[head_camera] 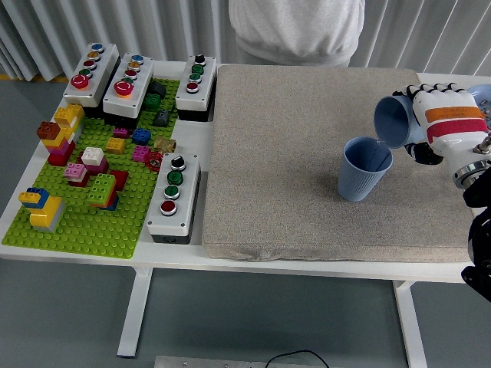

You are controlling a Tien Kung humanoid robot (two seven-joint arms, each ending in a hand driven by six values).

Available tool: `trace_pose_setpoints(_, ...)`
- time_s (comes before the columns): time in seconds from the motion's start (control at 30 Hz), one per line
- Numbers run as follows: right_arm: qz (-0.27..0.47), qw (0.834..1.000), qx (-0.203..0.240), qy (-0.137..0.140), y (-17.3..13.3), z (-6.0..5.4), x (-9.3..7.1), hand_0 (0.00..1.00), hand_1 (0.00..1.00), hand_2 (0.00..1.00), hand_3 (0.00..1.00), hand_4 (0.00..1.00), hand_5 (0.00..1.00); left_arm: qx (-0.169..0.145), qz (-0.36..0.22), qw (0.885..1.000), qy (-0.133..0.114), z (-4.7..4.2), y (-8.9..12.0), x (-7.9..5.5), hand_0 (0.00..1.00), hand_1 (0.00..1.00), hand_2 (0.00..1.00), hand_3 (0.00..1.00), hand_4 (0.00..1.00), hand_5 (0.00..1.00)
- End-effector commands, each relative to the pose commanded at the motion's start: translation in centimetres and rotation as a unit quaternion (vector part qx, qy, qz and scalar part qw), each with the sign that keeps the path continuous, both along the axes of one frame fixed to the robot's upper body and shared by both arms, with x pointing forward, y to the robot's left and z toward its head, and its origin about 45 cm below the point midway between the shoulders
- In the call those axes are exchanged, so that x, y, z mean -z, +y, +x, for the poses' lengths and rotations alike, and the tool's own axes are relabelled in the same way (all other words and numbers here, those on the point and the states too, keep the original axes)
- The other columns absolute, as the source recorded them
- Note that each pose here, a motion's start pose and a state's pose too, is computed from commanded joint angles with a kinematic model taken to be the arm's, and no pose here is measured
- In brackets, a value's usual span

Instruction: Pick cup pour cup place

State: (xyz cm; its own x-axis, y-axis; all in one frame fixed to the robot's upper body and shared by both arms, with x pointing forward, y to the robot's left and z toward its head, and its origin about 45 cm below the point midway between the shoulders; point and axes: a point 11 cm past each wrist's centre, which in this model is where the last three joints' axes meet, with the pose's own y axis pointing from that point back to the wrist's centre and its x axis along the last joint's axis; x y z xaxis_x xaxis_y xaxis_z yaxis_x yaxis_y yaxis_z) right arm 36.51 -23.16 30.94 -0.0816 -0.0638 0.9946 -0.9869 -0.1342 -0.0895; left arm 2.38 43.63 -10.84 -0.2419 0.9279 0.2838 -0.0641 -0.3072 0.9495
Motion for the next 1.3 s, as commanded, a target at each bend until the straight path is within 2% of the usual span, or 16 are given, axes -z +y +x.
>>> trace_pose_setpoints(0.5,0.008,1.0,0.003,-0.003,-0.1,0.0,-0.1,0.853,0.687,0.574,0.653,0.664,0.002,0.0,0.0,1.0,0.0,0.06,0.0,0.0,0.74,0.733,0.801,0.67,0.521,0.921)
trace_pose_setpoints(0.7,0.023,1.0,0.006,0.001,-0.2,0.1,0.1,0.854,0.681,0.568,0.648,0.666,0.002,-0.001,0.0,1.0,0.002,-0.17,-0.1,0.0,0.74,0.733,0.801,0.67,0.522,0.922)
trace_pose_setpoints(1.1,0.054,0.998,0.021,-0.026,-1.0,0.4,-1.2,0.846,0.678,0.565,0.646,0.658,0.002,-0.002,0.0,1.0,0.005,-0.54,0.0,0.1,0.739,0.733,0.801,0.67,0.522,0.922)
trace_pose_setpoints(1.3,0.102,0.993,0.044,-0.046,-2.4,0.7,-2.1,0.843,0.676,0.561,0.644,0.658,0.002,-0.002,-0.001,1.0,0.005,-0.51,-0.1,0.1,0.739,0.733,0.801,0.67,0.522,0.924)
